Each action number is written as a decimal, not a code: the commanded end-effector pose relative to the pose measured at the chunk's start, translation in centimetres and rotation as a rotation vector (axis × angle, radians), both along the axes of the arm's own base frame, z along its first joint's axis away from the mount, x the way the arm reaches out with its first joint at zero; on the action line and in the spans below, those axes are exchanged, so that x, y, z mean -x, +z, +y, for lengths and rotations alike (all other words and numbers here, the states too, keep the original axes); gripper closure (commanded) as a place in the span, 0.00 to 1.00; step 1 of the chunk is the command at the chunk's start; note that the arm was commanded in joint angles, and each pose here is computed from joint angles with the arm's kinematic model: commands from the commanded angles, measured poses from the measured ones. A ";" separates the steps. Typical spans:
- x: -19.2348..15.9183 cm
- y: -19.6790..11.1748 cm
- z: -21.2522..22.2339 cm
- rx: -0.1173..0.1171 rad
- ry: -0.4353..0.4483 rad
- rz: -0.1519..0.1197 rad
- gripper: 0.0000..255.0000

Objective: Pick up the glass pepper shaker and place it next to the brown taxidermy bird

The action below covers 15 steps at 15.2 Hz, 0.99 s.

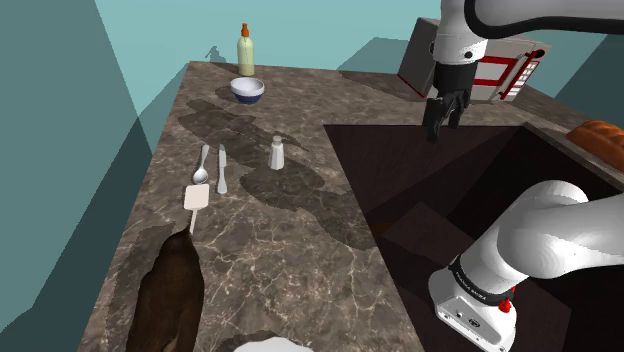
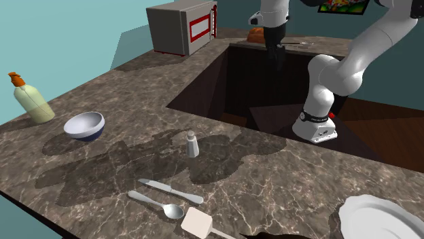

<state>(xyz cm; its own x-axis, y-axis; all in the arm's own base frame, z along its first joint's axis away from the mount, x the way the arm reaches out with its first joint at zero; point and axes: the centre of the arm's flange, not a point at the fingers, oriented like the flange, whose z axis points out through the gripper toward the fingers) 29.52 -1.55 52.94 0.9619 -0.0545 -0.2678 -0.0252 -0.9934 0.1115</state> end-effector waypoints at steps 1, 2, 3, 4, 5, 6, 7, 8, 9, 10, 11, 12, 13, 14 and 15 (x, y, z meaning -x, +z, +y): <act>0.0 0.0 0.0 0.000 0.000 0.000 0.00; -0.9 -0.6 0.5 -0.001 0.005 -0.008 0.00; -1.8 -1.1 1.1 -0.001 0.009 -0.017 0.00; -2.8 -1.6 1.7 -0.002 0.014 -0.025 0.00; -3.7 -2.2 2.2 -0.003 0.019 -0.034 0.00; -4.6 -2.7 2.8 -0.004 0.024 -0.042 0.00; -5.5 -3.2 3.4 -0.004 0.028 -0.051 0.00; -6.5 -3.7 3.9 -0.005 0.033 -0.059 0.00; -7.4 -4.2 4.5 -0.006 0.038 -0.068 0.00; -8.3 -4.7 5.1 -0.006 0.042 -0.076 0.00; -9.3 -5.1 5.7 -0.007 0.047 -0.085 0.00; -10.2 -5.6 6.3 -0.008 0.052 -0.093 0.00; -11.2 -6.1 6.9 -0.009 0.057 -0.102 0.00; -12.1 -6.5 7.5 -0.009 0.061 -0.110 0.00; -13.0 -7.0 8.1 -0.010 0.066 -0.118 0.00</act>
<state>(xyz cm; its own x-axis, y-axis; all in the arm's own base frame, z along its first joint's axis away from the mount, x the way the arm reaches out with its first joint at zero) 41.43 6.00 46.54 0.9868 0.0071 -0.1619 0.0240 -0.9944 0.1030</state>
